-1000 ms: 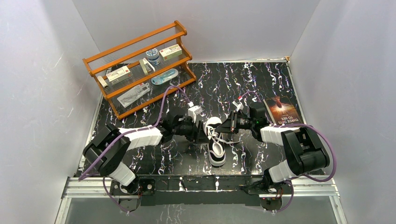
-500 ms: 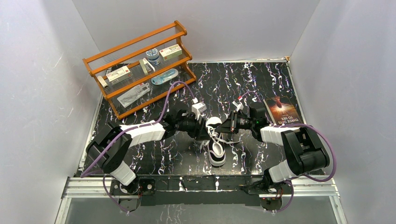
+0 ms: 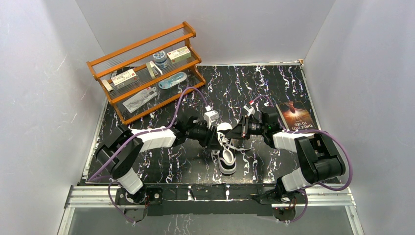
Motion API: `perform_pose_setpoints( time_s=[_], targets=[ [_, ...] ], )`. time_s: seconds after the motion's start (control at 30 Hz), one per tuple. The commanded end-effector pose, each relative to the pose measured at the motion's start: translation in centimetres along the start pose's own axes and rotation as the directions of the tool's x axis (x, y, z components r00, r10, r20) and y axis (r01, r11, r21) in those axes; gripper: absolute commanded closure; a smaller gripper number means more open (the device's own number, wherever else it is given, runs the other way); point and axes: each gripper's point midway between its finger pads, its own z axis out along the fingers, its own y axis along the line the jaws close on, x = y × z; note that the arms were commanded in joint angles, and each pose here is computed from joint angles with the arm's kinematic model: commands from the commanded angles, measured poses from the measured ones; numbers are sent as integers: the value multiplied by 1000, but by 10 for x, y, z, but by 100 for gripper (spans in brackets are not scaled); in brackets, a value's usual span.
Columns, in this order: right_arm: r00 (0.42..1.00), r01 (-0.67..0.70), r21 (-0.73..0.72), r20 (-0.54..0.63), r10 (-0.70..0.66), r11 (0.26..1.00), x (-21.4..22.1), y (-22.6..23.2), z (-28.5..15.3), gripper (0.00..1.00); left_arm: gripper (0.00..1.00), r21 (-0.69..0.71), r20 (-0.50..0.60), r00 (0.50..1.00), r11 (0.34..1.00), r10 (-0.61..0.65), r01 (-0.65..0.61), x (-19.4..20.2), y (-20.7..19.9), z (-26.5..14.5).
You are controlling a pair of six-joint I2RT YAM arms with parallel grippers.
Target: Tie the shoes
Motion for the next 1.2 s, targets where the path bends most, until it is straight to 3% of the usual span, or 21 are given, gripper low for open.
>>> perform_pose_setpoints(
  time_s=[0.0,0.17,0.37,0.47,0.63,0.77,1.17],
  targets=[
    [998,58,-26,30,-58,998,-17,10,1,100,62,39,-10,999,999,34,-34,-4,-12,4],
    [998,55,-24,33,-55,998,-17,10,1,100,67,0,-47,997,999,53,-53,2,-8,4],
    [998,45,-12,40,-45,999,-20,9,1,100,93,-6,-55,998,999,43,-44,4,-7,5],
    [998,17,26,59,-18,1000,-26,7,2,100,100,0,-55,998,1000,24,-24,5,-8,6],
    [995,-46,243,100,22,969,-40,-16,-5,100,100,19,-60,998,1000,-12,13,7,-11,8],
    [995,-56,438,99,14,897,-43,-42,-19,100,100,17,-56,997,999,-44,45,9,-11,9],
    [992,-102,622,120,34,777,-28,-78,-49,100,100,-27,-109,989,994,-105,102,26,0,11]
  ],
)
